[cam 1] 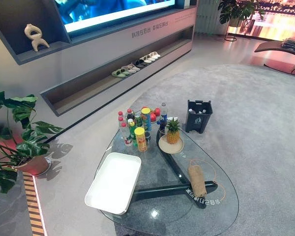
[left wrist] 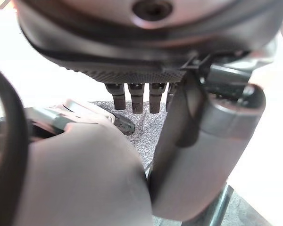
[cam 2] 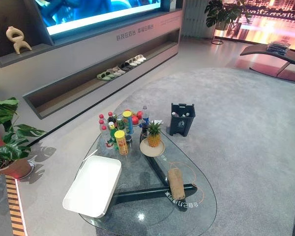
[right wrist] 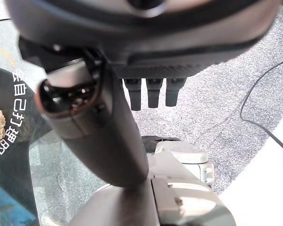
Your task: Wipe the table with a cloth and put it in the basket.
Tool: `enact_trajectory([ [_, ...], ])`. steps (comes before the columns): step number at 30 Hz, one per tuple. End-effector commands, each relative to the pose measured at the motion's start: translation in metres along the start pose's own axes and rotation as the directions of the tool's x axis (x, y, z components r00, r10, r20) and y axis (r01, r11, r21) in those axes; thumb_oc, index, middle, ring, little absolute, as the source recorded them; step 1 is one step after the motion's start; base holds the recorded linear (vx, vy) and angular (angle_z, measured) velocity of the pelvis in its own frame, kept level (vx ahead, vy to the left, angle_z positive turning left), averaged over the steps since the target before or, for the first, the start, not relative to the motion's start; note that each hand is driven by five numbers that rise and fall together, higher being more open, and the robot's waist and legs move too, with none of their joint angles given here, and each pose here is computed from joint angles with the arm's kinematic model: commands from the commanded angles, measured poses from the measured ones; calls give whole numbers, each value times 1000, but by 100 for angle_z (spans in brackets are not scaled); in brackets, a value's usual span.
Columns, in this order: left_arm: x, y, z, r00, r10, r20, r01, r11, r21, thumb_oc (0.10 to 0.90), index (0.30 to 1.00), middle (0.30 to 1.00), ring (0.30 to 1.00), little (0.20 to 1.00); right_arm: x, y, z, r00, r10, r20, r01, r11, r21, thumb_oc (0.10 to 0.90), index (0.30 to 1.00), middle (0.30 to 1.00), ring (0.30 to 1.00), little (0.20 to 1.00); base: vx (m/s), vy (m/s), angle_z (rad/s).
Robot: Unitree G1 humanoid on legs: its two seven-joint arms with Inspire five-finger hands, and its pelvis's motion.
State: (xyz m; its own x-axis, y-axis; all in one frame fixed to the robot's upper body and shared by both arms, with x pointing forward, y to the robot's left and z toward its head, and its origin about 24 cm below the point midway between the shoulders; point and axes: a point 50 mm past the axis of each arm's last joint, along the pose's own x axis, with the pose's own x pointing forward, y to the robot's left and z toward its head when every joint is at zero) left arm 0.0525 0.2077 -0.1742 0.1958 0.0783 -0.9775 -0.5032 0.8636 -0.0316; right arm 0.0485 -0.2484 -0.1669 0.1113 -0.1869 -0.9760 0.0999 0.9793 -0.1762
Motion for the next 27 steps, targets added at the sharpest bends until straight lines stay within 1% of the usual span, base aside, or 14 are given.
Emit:
enact_trajectory([
  [1, 3, -19, 18, 999, -25, 25, 25, 1000, 5, 800, 900, 900, 900, 900, 1, 27, 18, 998, 59, 25, -58, 998, -19, 800, 900, 900, 900, 900, 0, 0, 0],
  [14, 3, -20, 22, 1000, -4, 27, 4, 1000, -1, 800, 900, 900, 900, 900, 0, 31, 23, 997, 60, 43, -58, 998, -36, 800, 900, 900, 900, 900, -3, 0, -1],
  [23, 3, -18, 22, 999, -2, 48, 3, 1000, -10, 800, 900, 900, 900, 900, -1, 30, 33, 992, 33, 123, -27, 999, -45, 800, 900, 900, 900, 900, 0, 0, 0],
  [25, 2, -16, 21, 999, 4, 53, -3, 1000, -17, 800, 900, 900, 900, 900, -1, 29, 35, 990, 27, 141, -27, 1000, -6, 800, 900, 900, 900, 900, 28, -7, -3],
  [27, 2, -14, 18, 999, 9, 52, -8, 1000, -20, 800, 900, 900, 900, 900, -1, 28, 35, 988, 27, 150, -27, 1000, -2, 800, 900, 900, 900, 900, 53, -8, -4],
])
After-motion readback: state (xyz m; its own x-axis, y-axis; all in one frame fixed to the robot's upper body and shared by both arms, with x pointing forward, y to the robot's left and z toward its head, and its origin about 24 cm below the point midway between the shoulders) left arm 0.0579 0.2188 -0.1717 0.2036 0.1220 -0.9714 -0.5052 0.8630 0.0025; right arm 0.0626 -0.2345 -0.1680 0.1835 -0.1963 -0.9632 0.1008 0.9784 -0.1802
